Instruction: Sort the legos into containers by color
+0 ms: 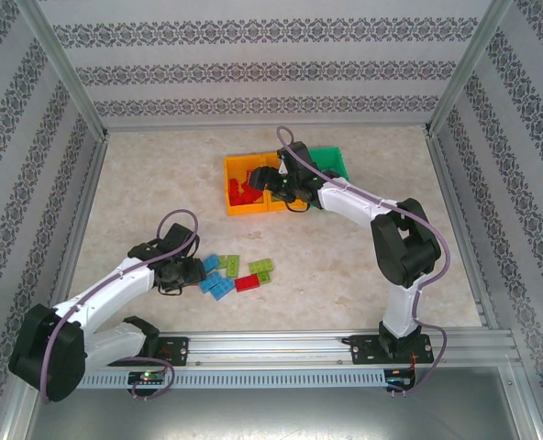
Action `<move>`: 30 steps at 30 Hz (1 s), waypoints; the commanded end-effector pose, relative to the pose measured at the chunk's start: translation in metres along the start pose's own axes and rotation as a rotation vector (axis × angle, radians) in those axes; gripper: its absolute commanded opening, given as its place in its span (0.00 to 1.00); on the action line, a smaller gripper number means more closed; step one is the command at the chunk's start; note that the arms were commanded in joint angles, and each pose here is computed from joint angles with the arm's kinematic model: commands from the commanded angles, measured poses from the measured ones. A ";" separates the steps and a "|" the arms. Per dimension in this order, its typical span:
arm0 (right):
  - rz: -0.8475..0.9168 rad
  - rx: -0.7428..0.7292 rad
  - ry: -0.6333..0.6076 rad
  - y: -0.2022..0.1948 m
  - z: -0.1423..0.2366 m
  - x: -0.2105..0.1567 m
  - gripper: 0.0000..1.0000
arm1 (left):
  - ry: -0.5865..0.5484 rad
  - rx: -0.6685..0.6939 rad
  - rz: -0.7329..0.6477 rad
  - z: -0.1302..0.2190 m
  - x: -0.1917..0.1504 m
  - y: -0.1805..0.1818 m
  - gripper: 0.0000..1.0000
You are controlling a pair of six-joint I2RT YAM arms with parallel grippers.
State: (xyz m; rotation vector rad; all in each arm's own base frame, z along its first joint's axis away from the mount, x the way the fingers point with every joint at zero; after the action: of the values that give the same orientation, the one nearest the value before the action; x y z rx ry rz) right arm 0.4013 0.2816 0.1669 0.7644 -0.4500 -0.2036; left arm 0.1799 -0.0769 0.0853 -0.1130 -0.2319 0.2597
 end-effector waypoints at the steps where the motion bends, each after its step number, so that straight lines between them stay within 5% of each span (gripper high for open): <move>1: 0.010 0.008 -0.045 0.004 0.014 0.008 0.76 | -0.017 -0.011 -0.023 0.001 0.007 -0.008 0.50; 9: 0.006 0.003 -0.044 0.001 0.016 0.007 0.76 | -0.031 0.013 -0.010 0.006 0.010 -0.006 0.31; 19: 0.027 -0.006 -0.058 -0.002 0.024 0.005 0.76 | -0.172 0.061 -0.052 0.057 0.042 -0.011 0.29; 30: 0.201 -0.106 -0.040 -0.036 0.052 -0.040 0.76 | -0.323 -0.157 -0.164 0.082 0.140 -0.106 0.28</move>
State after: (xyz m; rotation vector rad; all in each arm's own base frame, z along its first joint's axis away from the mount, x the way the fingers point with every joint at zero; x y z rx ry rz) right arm 0.3565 0.2438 0.1648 0.6675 -0.5085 -0.1332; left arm 0.2875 -0.1110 0.1986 -0.1414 -0.5293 0.1760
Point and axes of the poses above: each hand's point on the last joint's axis, 136 mm out from that joint toward the fingers, its own z axis back along the fingers, its own y axis along the line the jaws close on, x = y × z, the point moved 5 cm from there along z, back along the fingers, and after that the axes turned 5 degrees about -z, right-handed, at the moved point
